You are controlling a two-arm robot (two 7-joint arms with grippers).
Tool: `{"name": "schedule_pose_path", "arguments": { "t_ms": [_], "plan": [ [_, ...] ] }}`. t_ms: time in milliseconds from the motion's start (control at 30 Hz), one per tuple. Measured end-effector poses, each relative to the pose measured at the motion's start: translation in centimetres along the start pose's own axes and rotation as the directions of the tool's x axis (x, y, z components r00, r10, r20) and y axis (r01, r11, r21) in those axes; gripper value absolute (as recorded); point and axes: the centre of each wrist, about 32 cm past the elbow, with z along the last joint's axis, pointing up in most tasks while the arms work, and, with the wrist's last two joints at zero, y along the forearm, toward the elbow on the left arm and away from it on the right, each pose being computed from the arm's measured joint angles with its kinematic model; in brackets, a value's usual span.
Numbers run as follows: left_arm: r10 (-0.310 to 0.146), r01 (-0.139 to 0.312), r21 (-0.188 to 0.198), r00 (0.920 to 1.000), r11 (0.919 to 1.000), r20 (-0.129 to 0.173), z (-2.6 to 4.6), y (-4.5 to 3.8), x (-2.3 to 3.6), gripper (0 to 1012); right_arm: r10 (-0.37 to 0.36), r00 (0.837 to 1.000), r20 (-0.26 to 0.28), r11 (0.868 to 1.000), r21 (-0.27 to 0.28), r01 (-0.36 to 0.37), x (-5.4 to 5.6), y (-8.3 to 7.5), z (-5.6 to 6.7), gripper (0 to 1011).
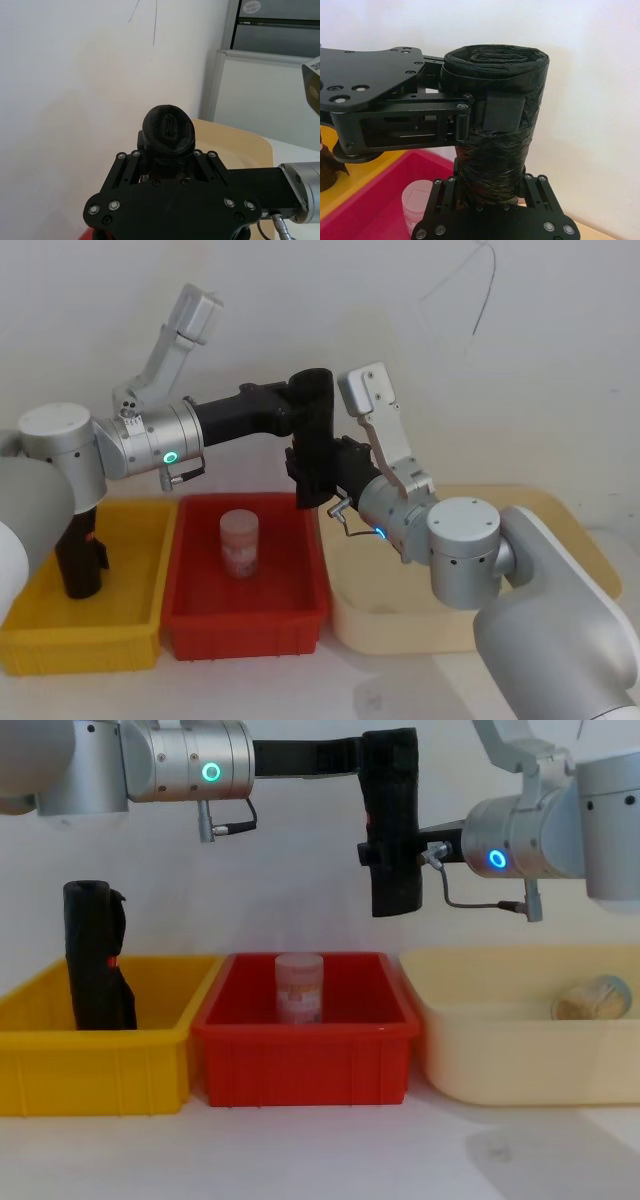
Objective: Pick up the garbage bag with the one hand and transfer it to the other hand.
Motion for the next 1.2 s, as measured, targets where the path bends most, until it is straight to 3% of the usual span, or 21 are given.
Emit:
{"name": "schedule_pose_path", "arguments": {
  "t_ms": [533, 967, 1200],
  "plan": [
    [0.0, 0.0, 0.0, 1.0, 1.0, 0.0, 0.0, 0.0, 0.0, 393, -0.003, 1.0, 0.003, 1.0, -0.003, 0.003, -0.07, 0.12, -0.01, 566],
    [0.0, 0.0, 0.0, 1.0, 1.0, 0.0, 0.0, 0.0, 0.0, 783, -0.007, 1.0, 0.003, 1.0, -0.004, 0.007, -0.03, 0.12, -0.01, 565],
    [0.0, 0.0, 0.0, 1.0, 1.0, 0.0, 0.0, 0.0, 0.0, 973, -0.05, 0.999, -0.001, 0.999, -0.004, 0.05, 0.51, -0.17, 0.01, 563]
  ]
}}
